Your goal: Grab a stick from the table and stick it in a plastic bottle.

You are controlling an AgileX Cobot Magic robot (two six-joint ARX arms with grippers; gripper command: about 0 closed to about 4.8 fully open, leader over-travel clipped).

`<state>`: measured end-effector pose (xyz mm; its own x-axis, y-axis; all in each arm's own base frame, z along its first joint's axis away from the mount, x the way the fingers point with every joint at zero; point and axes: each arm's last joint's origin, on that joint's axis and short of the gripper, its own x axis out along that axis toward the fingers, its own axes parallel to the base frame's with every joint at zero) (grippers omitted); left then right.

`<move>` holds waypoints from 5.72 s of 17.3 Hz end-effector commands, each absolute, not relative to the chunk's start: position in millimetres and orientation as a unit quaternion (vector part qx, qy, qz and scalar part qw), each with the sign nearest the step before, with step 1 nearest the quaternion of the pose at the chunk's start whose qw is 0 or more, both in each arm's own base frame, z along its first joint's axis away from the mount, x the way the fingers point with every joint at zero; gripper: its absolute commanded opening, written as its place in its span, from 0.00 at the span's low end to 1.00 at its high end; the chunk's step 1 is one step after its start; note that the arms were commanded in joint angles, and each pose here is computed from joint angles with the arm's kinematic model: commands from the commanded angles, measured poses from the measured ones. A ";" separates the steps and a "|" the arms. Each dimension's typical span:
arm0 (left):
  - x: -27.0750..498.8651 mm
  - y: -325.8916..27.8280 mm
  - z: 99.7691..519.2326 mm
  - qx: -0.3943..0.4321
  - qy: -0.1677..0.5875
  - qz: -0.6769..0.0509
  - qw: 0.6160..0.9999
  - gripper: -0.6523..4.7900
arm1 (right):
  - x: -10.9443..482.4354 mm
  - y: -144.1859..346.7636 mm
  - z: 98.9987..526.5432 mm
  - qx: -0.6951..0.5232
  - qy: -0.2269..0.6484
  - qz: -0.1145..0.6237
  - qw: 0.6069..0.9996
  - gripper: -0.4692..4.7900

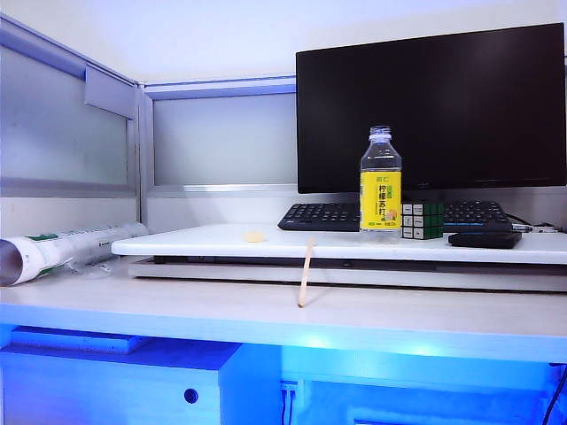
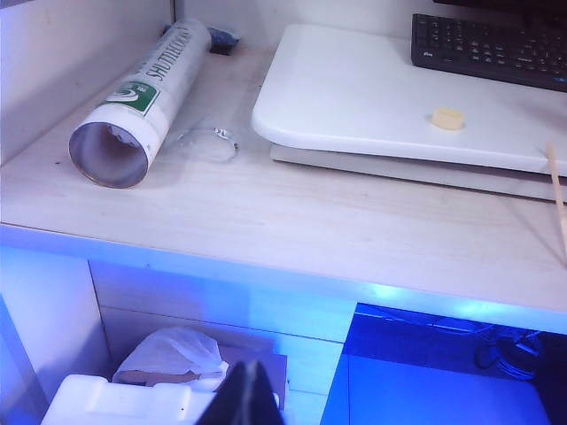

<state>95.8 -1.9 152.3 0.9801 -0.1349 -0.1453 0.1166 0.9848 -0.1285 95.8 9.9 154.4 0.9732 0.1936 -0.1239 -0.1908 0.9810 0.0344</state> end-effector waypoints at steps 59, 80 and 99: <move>89.0 -17.1 154.9 -0.115 0.097 -0.343 0.927 0.11 | 406.0 172.9 154.2 0.247 0.400 0.265 0.842 1.00; 89.0 -17.1 154.9 -0.115 0.097 -0.343 0.927 0.11 | 418.4 184.8 134.7 0.271 0.391 0.261 0.840 0.07; 88.0 -17.2 184.7 -0.065 -0.053 -0.359 0.930 0.11 | 389.0 163.5 368.9 0.032 0.056 0.300 0.952 0.07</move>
<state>88.6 -17.0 182.6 0.7446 -0.6541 0.1328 0.6665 0.7395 -0.0944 389.7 166.4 361.4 0.7902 0.6064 -0.0891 -0.5867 0.7904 0.1765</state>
